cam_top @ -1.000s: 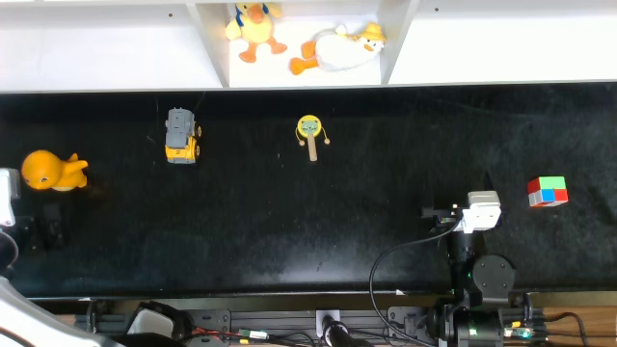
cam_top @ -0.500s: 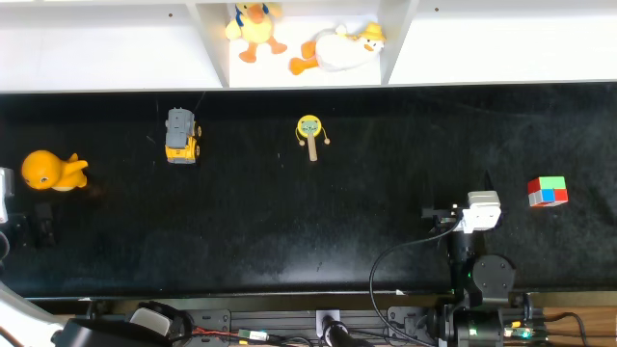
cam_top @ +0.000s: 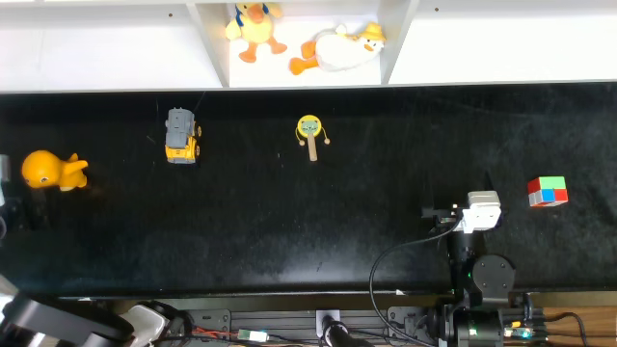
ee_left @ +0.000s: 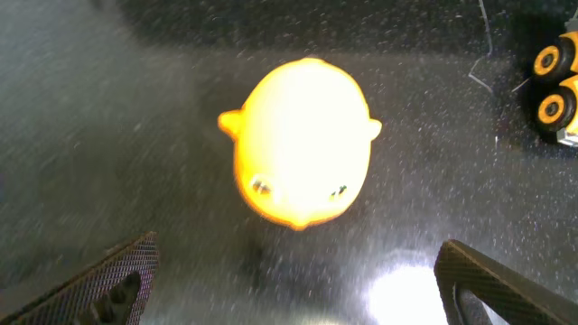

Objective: Store Toys

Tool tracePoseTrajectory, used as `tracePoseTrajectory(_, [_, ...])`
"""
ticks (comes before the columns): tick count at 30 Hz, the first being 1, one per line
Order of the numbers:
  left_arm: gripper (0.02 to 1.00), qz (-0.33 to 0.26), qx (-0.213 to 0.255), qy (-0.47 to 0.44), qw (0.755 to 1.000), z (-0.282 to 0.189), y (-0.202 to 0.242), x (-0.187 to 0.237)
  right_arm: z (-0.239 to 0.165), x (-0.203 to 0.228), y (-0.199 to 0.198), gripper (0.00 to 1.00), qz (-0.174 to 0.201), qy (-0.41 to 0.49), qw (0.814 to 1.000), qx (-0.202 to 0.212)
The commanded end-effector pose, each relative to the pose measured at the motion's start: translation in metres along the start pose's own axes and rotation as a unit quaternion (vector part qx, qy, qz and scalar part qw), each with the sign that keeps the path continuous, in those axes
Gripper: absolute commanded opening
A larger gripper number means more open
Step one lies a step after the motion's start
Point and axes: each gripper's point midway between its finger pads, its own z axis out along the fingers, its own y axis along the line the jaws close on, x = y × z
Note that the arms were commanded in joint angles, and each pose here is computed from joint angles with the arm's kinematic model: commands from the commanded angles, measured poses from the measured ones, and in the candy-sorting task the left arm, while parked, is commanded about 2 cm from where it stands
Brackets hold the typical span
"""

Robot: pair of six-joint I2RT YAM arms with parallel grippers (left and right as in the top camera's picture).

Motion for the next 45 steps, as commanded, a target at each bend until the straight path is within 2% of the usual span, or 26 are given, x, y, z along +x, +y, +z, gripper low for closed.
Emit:
tracePoseTrajectory(1, [0.998,-0.018,-0.010,-0.004,1.000,0.011,0.007,-0.013,0.000,0.004,0.000,0.993,0.004,0.001,1.000,0.002])
tracePoseTrajectory(23, [0.998,-0.010,-0.005,0.010,1.000,0.038,0.008,-0.016,0.000,0.004,0.000,0.996,0.004,0.001,1.000,0.002])
tracePoseTrajectory(25, [0.974,-0.012,-0.002,0.013,1.000,0.040,0.008,-0.014,0.000,0.004,0.000,0.996,0.004,0.001,1.000,0.002])
tracePoseTrajectory(28, [0.822,-0.013,0.000,0.014,1.000,0.042,0.008,-0.013,0.000,0.004,0.000,0.996,0.004,0.001,1.000,0.002])
tracePoseTrajectory(32, [0.472,-0.011,-0.002,0.012,1.000,0.042,0.009,-0.014,0.000,0.004,0.000,0.996,0.004,0.001,1.000,0.002])
tracePoseTrajectory(35, [0.253,-0.011,-0.003,0.011,1.000,0.042,0.009,-0.014,0.000,0.004,0.000,0.993,0.004,0.001,1.000,0.002])
tracePoseTrajectory(38, [0.088,-0.020,-0.004,0.009,1.000,0.040,0.009,-0.016,0.000,0.004,0.000,0.996,0.004,0.001,1.000,0.002])
tracePoseTrajectory(40, [0.036,-0.028,-0.011,0.003,1.000,0.034,0.008,-0.020,0.000,0.004,0.000,0.996,0.004,0.001,1.000,0.002])
tracePoseTrajectory(45, [0.036,-0.038,-0.030,-0.043,0.998,0.004,0.001,-0.047,0.000,0.004,0.000,0.993,0.004,0.001,1.000,0.002])
